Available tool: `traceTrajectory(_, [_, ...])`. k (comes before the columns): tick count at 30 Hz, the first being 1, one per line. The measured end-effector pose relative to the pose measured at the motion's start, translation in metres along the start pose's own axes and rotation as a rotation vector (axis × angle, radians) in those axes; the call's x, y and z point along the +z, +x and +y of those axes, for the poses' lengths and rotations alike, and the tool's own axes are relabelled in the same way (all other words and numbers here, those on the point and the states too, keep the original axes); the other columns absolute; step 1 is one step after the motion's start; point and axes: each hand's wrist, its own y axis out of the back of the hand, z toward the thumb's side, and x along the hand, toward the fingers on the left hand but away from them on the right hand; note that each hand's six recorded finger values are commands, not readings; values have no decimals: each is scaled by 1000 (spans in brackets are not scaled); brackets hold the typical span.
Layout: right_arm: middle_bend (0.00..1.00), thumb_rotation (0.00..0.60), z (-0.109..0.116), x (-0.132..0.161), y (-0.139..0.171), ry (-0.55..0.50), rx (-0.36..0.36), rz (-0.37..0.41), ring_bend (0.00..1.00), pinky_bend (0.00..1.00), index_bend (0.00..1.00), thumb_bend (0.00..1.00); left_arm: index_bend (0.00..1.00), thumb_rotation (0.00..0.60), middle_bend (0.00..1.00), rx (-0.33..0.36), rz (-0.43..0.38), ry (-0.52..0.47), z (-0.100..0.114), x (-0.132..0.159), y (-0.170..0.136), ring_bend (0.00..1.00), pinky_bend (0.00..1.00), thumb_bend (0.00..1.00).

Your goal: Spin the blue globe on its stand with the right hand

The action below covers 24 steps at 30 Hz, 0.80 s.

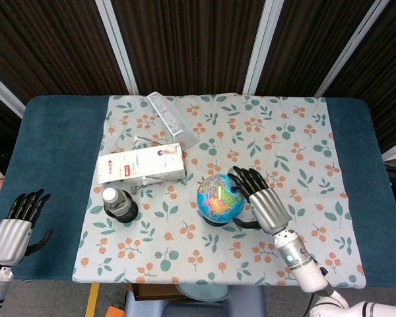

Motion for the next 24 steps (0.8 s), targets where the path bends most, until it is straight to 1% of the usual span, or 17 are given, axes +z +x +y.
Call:
traceTrajectory(9, [0, 600, 5, -21, -6, 12, -17, -53, 0, 0, 0, 248, 23, 600, 0, -4, 0, 7, -2, 1, -1, 0, 3, 383])
traceTrajectory(21, [0, 600, 1, -49, -18, 25, -13, -134, 0, 0, 0, 248, 24, 600, 0, -7, 8, 13, -3, 0, 0, 0, 2, 382])
traceTrajectory(24, [0, 600, 1, -52, -21, 33, -16, -143, 0, 0, 0, 248, 24, 600, 0, -8, 11, 14, -3, -1, 1, 0, 2, 382])
